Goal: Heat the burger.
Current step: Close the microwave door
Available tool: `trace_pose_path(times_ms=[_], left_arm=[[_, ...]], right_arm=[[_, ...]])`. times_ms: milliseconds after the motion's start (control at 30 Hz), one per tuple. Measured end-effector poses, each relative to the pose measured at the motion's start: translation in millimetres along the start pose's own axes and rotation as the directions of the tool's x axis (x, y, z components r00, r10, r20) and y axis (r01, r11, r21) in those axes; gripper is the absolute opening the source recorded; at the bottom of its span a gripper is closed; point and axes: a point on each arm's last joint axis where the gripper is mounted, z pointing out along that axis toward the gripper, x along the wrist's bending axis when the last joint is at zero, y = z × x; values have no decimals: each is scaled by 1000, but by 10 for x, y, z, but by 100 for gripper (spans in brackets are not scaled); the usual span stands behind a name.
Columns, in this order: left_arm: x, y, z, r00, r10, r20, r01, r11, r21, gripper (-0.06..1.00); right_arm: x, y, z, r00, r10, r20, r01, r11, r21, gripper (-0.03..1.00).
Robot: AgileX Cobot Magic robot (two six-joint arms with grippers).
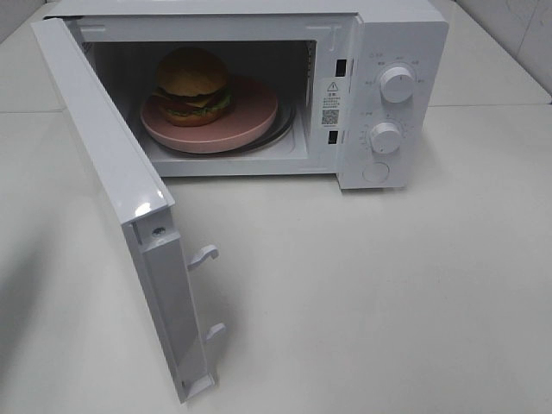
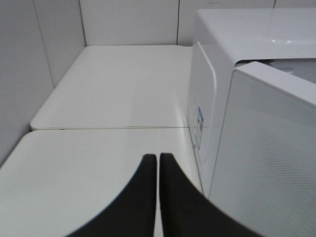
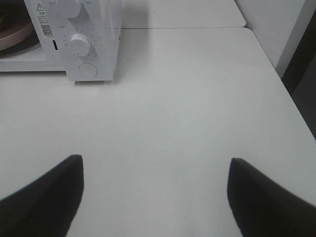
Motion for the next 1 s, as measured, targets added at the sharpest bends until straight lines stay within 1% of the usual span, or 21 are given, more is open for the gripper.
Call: trace_pose_path(times_ms=[33,67,100,133,167,233,267,333,433,467,500,533,567,600,633,667,700,733,767,800,1000], left_arm=[[-12,-26,49,1000,-26,15,26,1000,-3,1],[-12,-26,49,1000,-26,15,26,1000,-3,1],[-35,-89,141,997,-57,43,57,998,1,0],[-48,-115,181,996,-61,59,61,998,-1,0],[-48,-115,181,996,-61,59,61,998,-1,0],[-88,-176,257,994,-38,104,38,999,-2,0],[-88,-176,257,994,-38,104,38,999,-2,0],[-151,-244,337,985,4,173,-1,1000,-18,0],[-166,-260,355,982,12,189,-8,1000,-23,0],[-202,-315,404,973,21,229,-17,1000,-23,0],[-225,-337,422,968,24,248,-18,999,-27,0],[-225,-337,422,968,24,248,-18,999,-27,0],[-274,-410,467,960,13,279,-12,1000,-6,0],[-310,-444,487,955,9,296,-12,1000,7,0],[-310,-444,487,955,9,296,-12,1000,7,0],[-382,-482,515,945,13,328,-22,1000,22,0],[-418,-492,529,939,15,344,-25,999,25,0],[-418,-492,529,939,15,344,-25,999,25,0],[-478,-494,554,930,20,368,-32,999,26,0],[-500,-489,564,926,22,376,-34,999,24,0],[-558,-488,603,918,21,396,-33,999,23,0]], right_arm=[[0,0,0,1000,0,0,0,1000,0,76],[0,0,0,1000,0,0,0,1000,0,76],[0,0,0,1000,0,0,0,1000,0,76],[0,0,0,1000,0,0,0,1000,0,76],[0,0,0,1000,0,0,0,1000,0,76],[0,0,0,1000,0,0,0,1000,0,76],[0,0,0,1000,0,0,0,1000,0,76],[0,0,0,1000,0,0,0,1000,0,76],[0,0,0,1000,0,0,0,1000,0,76],[0,0,0,1000,0,0,0,1000,0,76],[0,0,0,1000,0,0,0,1000,0,76],[0,0,0,1000,0,0,0,1000,0,76],[0,0,0,1000,0,0,0,1000,0,76],[0,0,0,1000,0,0,0,1000,0,76],[0,0,0,1000,0,0,0,1000,0,76],[0,0,0,1000,0,0,0,1000,0,76],[0,0,0,1000,0,0,0,1000,0,76],[0,0,0,1000,0,0,0,1000,0,76],[0,0,0,1000,0,0,0,1000,0,76],[0,0,0,1000,0,0,0,1000,0,76],[0,0,0,1000,0,0,0,1000,0,76]])
